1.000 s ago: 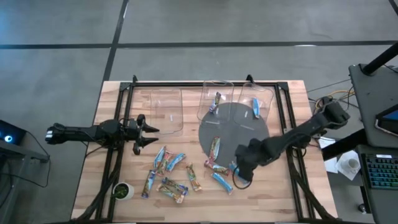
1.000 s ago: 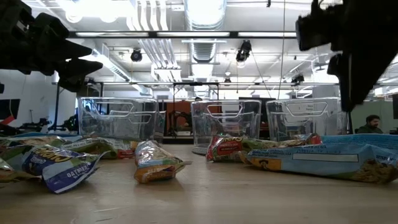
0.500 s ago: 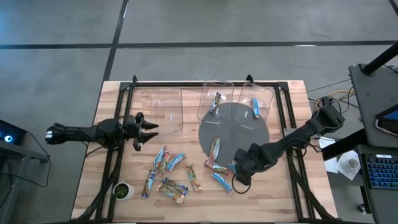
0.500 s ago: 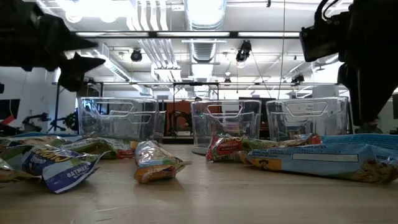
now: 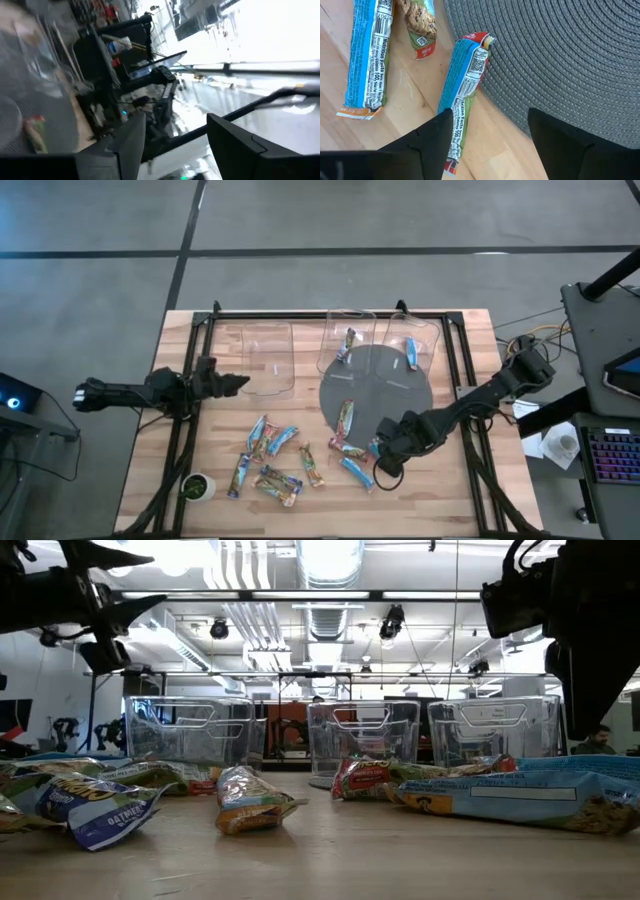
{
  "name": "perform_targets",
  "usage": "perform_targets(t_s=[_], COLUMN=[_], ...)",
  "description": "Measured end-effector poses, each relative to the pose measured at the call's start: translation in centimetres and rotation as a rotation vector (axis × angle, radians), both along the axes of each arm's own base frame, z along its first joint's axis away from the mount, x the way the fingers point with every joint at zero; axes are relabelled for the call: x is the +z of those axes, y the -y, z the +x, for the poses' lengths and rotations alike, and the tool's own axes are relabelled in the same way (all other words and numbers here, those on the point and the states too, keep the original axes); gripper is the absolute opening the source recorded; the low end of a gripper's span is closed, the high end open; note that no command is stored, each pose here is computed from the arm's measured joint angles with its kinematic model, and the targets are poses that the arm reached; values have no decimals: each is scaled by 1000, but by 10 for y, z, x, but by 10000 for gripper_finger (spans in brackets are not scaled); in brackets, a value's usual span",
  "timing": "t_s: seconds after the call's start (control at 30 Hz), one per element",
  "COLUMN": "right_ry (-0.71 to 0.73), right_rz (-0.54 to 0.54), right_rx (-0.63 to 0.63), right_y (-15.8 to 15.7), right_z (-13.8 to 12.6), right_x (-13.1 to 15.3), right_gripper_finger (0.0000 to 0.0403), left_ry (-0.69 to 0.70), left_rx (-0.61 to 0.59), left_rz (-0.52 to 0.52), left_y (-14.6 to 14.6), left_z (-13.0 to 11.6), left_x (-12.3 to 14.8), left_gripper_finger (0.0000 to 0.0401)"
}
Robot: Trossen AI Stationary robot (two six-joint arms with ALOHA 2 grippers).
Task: Pick and place Granola Bars by type
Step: Put the red granola bar into the left transparent bin
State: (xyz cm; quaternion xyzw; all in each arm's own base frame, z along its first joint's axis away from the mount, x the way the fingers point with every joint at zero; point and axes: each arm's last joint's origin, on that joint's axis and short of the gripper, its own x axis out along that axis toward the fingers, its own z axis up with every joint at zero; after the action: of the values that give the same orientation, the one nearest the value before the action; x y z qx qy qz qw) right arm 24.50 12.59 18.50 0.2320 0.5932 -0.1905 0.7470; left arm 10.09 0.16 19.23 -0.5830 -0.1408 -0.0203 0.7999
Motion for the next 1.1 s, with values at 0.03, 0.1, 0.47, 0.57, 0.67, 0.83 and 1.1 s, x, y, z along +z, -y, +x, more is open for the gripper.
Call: perform_targets(t_s=[0.03,0.1,0.47,0.57,0.67,0.83,1.1], right_ry=[1,1,-1,-5,-1,52,157], right_rz=[-1,-7,-11,-1,14,37,-6], right_rx=[3,18,41,25,-53,-225,-326], right_y=[0,0,0,2,9,30,56], right_z=[0,0,0,1,2,7,3], right_x=[0,0,0,0,3,14,37], right_gripper_finger=[244,244,242,240,240,239,237], left_ry=[2,23,-243,-454,-604,-825,-1167], left_rx=[11,49,-59,-105,-171,-241,-225], left_rz=[-20,-74,2,45,98,199,72], left_y=[0,-2,8,14,25,52,89], left_z=[0,-1,-3,5,21,50,75], left_x=[0,1,64,75,82,80,50], left_gripper_finger=[193,193,193,193,193,193,193])
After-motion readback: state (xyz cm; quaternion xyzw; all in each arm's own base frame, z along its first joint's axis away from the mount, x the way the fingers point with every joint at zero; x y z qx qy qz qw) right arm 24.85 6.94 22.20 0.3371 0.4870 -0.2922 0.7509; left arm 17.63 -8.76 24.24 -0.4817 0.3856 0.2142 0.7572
